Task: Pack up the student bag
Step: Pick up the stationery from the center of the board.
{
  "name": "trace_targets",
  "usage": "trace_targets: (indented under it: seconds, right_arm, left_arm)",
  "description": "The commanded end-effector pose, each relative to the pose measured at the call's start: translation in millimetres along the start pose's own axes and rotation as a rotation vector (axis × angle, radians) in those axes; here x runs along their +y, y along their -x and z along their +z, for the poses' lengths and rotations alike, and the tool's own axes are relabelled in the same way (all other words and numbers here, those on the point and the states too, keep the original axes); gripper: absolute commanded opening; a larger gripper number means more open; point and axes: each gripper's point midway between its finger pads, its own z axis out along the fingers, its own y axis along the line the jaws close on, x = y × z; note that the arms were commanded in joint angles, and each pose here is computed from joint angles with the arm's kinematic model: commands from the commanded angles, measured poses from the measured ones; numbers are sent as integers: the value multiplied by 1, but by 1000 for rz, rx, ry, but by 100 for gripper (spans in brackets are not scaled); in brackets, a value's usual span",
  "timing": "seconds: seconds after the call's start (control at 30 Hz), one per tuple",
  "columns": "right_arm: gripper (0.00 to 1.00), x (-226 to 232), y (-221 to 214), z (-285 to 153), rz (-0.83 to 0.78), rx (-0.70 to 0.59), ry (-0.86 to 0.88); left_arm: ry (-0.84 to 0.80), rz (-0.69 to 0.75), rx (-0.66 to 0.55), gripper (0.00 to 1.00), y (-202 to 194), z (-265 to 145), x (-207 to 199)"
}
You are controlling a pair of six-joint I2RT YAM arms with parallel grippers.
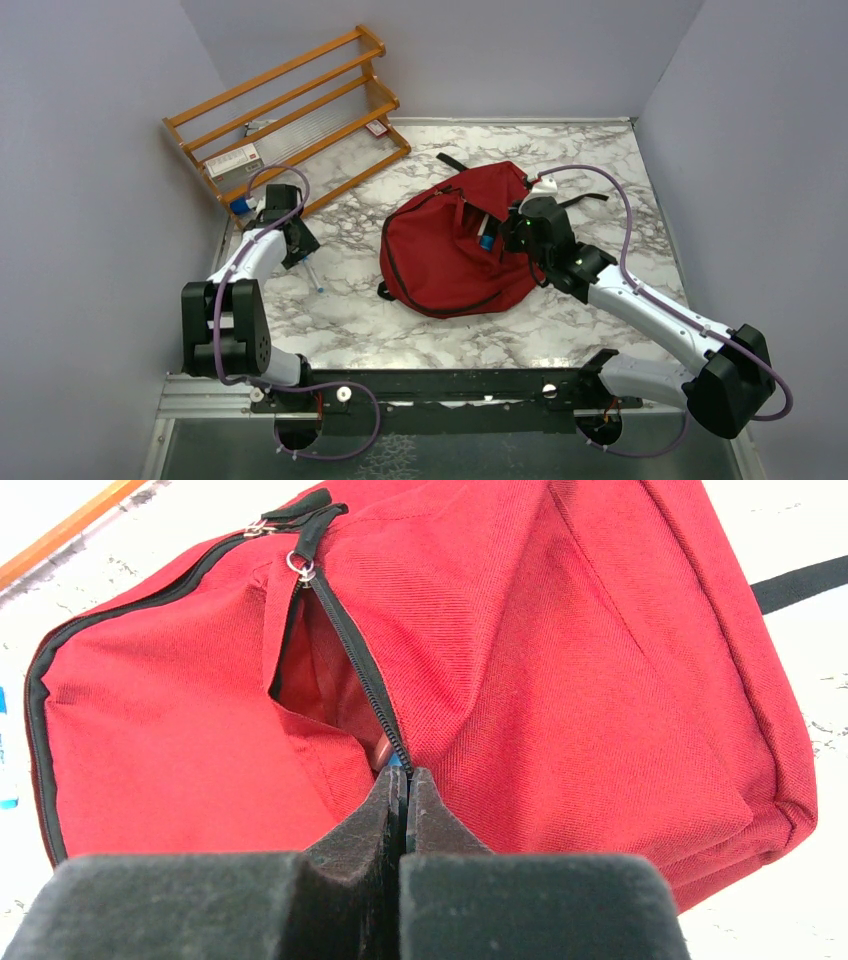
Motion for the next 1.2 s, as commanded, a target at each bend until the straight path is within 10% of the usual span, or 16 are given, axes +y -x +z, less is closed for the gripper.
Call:
trace_targets:
  seconds: [0.0,0.57,1.17]
  right_arm:
    - [1,2,-2,2,3,-5,11]
    - [1,5,-4,6,9,2,19]
    - [1,8,-4,8,11,7,24]
  left_arm:
    - [-10,-8,50,46,-16,8,1]
    - [30,-2,82,39,-40,26,16]
    - [-221,63,-73,2,-3,-19,-54]
